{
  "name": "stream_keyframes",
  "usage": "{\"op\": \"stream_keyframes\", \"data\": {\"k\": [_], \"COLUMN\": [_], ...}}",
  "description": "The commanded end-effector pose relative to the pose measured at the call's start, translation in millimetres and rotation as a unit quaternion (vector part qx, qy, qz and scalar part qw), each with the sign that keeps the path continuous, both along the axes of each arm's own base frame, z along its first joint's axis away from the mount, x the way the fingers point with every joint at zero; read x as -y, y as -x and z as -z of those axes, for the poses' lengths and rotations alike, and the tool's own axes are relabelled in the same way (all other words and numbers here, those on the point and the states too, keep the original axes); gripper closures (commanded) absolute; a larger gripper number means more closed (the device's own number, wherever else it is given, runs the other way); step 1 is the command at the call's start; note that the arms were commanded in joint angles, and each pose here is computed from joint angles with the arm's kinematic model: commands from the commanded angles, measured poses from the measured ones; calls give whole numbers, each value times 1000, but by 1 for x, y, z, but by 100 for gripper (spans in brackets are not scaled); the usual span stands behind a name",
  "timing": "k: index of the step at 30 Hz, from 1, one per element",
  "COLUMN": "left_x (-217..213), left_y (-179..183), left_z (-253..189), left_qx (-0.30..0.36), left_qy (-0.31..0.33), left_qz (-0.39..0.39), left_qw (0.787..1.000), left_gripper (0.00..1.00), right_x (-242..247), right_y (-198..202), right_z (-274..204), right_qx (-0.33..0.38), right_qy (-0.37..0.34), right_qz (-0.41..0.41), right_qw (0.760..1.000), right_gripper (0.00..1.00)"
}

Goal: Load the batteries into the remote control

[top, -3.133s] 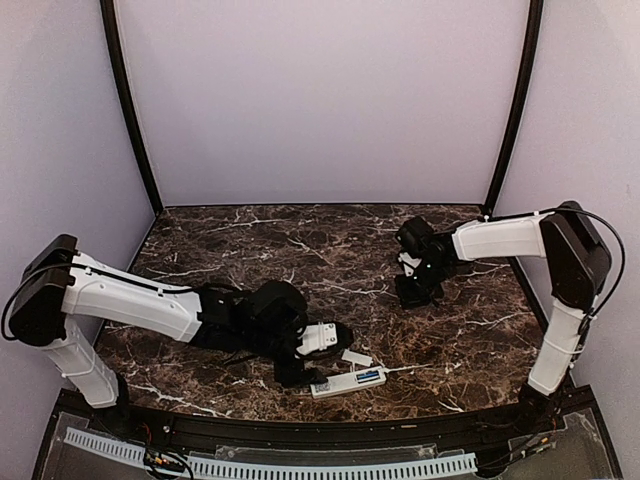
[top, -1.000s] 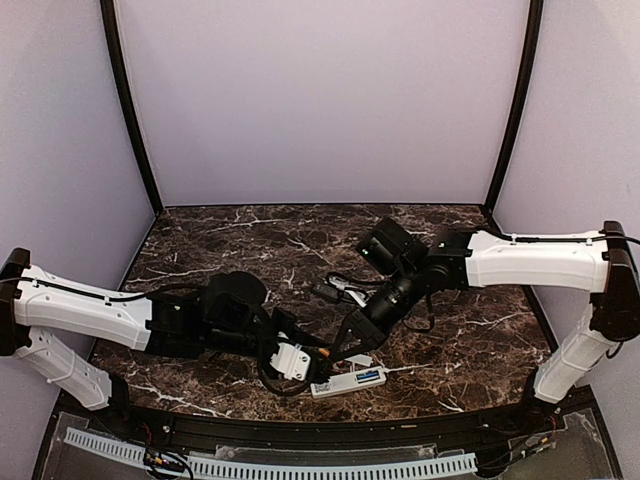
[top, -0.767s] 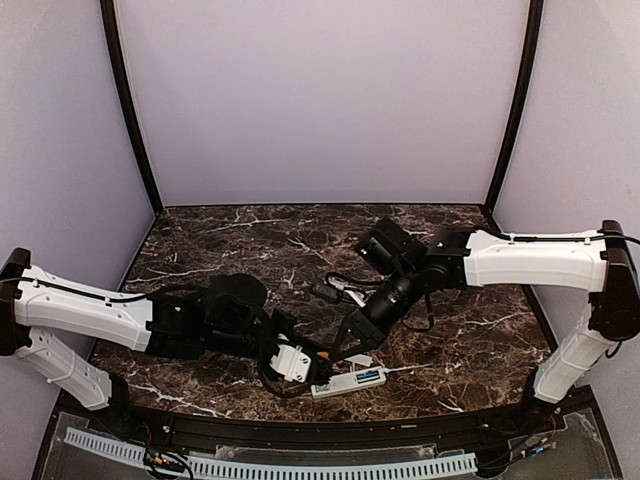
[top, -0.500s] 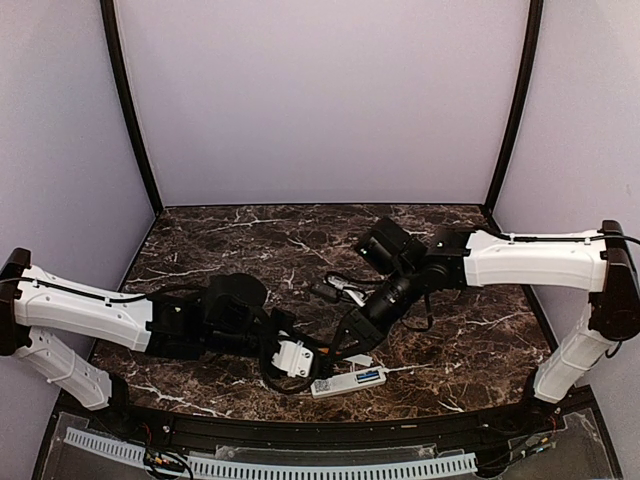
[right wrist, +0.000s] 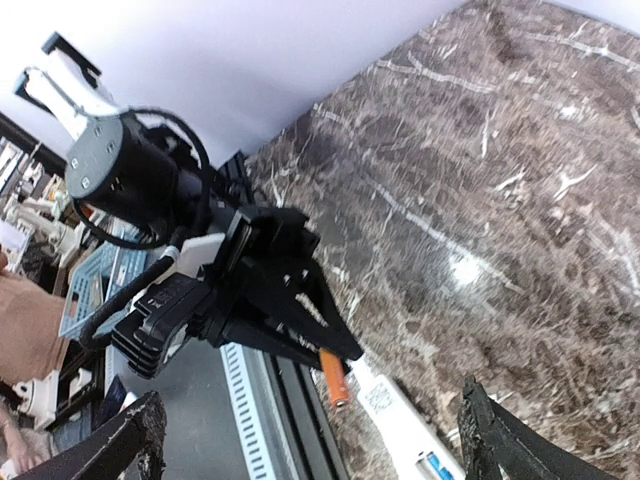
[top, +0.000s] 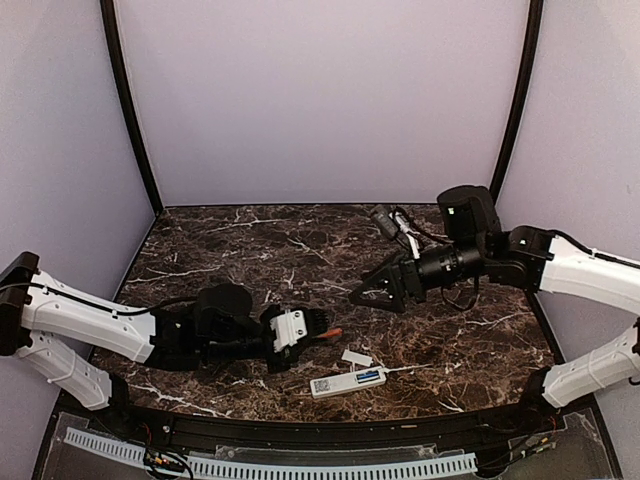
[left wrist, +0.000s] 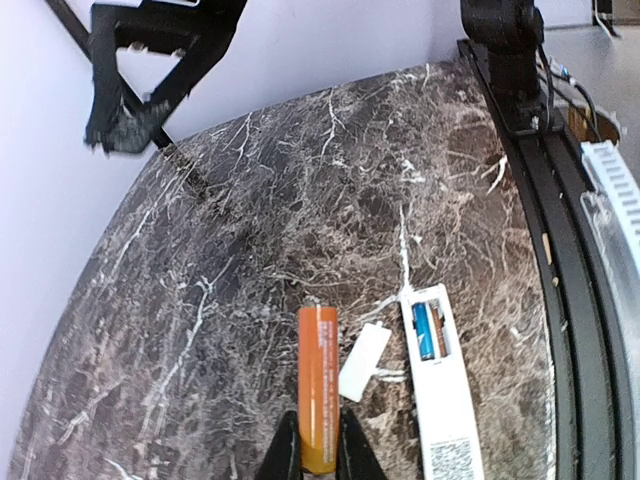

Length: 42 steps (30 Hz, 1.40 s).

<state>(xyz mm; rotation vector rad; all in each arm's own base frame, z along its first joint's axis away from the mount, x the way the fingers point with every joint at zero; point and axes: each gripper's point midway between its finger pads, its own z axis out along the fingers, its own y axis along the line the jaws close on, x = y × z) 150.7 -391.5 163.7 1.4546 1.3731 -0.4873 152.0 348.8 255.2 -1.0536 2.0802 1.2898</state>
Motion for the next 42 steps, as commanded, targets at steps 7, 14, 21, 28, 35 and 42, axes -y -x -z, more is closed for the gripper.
{"op": "stream_keyframes", "data": {"k": [7,14,21,28,35,42], "left_x": [17,8,-13,-2,1,2], "left_y": [-23,-55,-110,-188,-227,-236], "left_z": [-63,-80,-102,-124,-151,-139], "left_qx": [-123,-164,-150,-124,-132,-157], "left_qy": [242,288,324,320,300,281], "left_qz": [-25,-26,-63,-75,-109,-108], "left_qw": [962,943,932,936,939,940], "left_gripper": [100,100,100,100,100,100], "right_x": [21,32,30,65,73,68], "right_y": [-55,-76,-118,-191,-220,-220], "right_z": [-40,-44,-70,-63,-62,-51], "right_qx": [124,136,142,133,123,103], "right_qy": [-95,-93,-107,-126,-144,-144], "right_qz": [96,141,180,193,239,227], "right_qw": [983,976,967,964,952,958], "right_gripper": [1,1,1,3,5,9]}}
